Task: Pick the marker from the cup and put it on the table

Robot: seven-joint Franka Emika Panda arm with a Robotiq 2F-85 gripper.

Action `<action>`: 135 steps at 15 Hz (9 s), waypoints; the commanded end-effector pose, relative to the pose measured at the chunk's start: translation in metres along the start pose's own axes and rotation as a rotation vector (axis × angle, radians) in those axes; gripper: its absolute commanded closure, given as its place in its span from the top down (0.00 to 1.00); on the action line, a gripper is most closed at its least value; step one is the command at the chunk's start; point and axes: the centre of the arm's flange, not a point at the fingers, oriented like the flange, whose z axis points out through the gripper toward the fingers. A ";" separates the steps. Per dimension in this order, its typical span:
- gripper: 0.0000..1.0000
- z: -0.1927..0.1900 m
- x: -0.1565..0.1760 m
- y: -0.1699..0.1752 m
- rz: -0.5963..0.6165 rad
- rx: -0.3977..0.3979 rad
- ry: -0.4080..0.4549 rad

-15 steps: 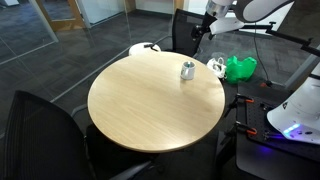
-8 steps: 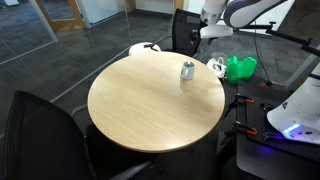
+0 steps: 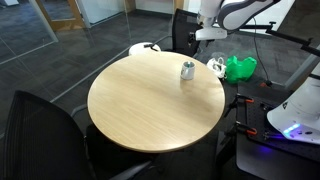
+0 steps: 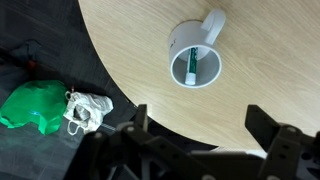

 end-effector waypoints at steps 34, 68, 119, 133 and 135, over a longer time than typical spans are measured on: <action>0.56 0.129 0.018 -0.034 0.235 -0.046 -0.080; 0.46 0.150 0.024 -0.033 0.238 -0.089 -0.063; 0.05 0.144 0.013 -0.052 0.250 -0.120 0.110; 0.05 0.040 0.017 -0.061 0.256 0.055 0.158; 0.05 0.031 0.016 -0.076 0.232 0.078 0.125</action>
